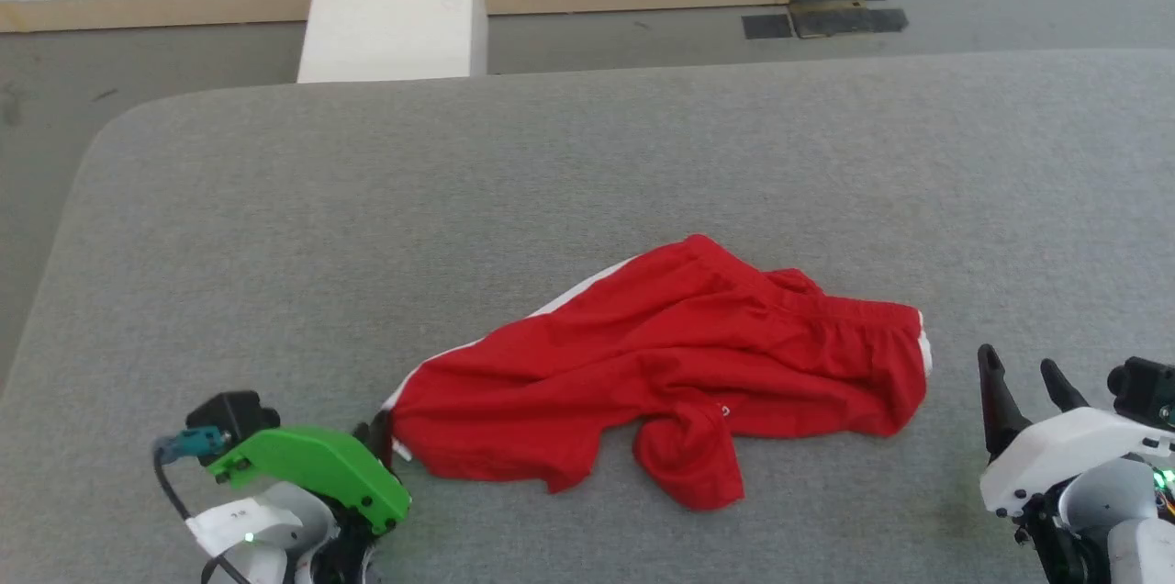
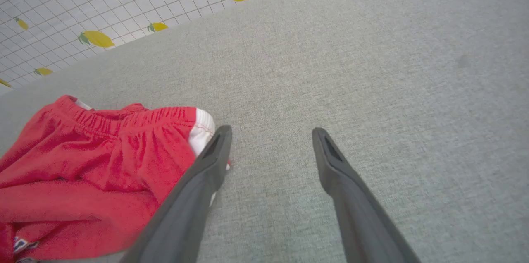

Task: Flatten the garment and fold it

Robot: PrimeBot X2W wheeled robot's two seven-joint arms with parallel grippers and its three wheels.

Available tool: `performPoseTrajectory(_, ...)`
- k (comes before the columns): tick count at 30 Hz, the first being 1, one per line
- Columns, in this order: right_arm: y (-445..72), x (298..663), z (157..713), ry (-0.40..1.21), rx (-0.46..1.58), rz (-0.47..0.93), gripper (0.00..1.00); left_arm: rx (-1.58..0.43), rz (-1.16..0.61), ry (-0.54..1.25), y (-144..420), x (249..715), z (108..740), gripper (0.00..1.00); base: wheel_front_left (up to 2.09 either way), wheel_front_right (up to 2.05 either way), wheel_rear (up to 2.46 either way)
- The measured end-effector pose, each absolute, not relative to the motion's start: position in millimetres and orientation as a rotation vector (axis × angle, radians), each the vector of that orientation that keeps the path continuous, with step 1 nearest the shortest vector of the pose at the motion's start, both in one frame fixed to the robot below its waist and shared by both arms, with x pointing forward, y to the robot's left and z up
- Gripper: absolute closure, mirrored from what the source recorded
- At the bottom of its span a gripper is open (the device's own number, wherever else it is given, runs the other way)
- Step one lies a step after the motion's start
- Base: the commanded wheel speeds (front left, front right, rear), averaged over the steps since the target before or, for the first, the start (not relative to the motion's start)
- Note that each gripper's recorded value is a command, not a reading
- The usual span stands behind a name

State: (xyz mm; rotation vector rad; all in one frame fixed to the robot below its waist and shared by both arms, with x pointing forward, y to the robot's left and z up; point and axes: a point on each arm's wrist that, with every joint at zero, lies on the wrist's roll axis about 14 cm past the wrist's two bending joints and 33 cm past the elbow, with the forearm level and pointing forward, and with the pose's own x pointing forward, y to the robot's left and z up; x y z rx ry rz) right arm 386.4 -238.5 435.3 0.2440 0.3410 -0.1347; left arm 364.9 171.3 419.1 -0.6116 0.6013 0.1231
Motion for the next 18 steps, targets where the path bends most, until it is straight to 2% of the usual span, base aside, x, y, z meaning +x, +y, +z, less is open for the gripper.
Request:
performPoseTrajectory(3, -226, 395, 444, 0.325, 0.235, -0.092, 0.0, -0.698, 0.143, 0.439, 184, 374, 451, 0.0, 0.0, 0.0, 0.0)
performPoseTrajectory(6, -212, 404, 456, 0.309, 0.222, -0.045, 0.0, -0.701, 0.199, 0.241, 211, 379, 483, 0.0, 0.0, 0.0, 0.0)
performPoseTrajectory(10, -178, 425, 475, 0.307, 0.205, 0.065, 0.0, -0.463, 0.264, 0.077, 244, 369, 501, 0.0, 0.0, 0.0, 0.0)
performPoseTrajectory(13, -143, 440, 485, 0.34, 0.148, 0.169, 0.0, -0.31, 0.262, -0.004, 247, 364, 508, 0.0, 0.0, 0.0, 0.0)
performPoseTrajectory(18, -91, 459, 482, 0.456, -0.024, 0.328, 0.0, -0.213, 0.216, -0.01, 228, 364, 500, 0.0, 0.0, 0.0, 0.0)
